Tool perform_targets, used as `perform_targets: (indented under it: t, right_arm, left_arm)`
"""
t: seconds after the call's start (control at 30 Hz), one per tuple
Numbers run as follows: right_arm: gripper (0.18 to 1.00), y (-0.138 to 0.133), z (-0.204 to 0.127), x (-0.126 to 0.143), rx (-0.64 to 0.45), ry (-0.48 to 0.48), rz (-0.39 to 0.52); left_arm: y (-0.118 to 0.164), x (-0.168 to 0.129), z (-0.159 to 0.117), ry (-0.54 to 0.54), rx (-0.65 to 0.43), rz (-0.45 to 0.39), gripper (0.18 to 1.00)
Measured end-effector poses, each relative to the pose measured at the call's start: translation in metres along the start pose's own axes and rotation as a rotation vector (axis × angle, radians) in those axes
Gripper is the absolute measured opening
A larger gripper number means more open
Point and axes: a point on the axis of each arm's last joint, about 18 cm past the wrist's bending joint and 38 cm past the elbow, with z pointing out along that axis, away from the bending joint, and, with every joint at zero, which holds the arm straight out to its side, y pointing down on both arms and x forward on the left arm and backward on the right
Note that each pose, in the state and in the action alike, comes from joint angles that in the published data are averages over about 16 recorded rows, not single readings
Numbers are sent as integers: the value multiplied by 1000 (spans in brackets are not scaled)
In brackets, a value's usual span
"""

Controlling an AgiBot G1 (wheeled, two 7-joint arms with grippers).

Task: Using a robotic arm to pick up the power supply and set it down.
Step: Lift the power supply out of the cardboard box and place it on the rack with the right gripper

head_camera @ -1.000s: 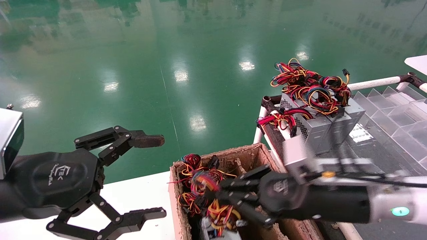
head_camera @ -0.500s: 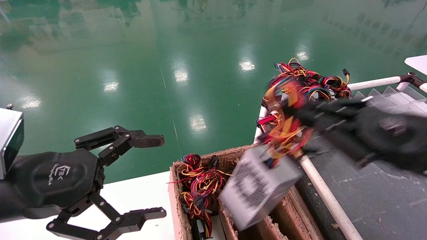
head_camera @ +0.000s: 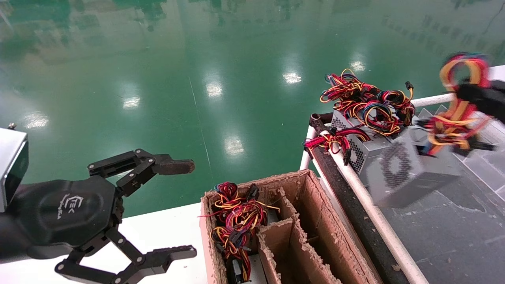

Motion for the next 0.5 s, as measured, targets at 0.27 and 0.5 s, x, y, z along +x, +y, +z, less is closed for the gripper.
perform_targets:
  t: [0.27,0.5]
  right_arm:
    - [217,17,-38,12,-60,88,-1]
    - [217,45,-36,16,-88,120,32]
  left_arm:
    - [0,0,0,0,0,0,1001]
    - [0,0,0,0,0,0,1001]
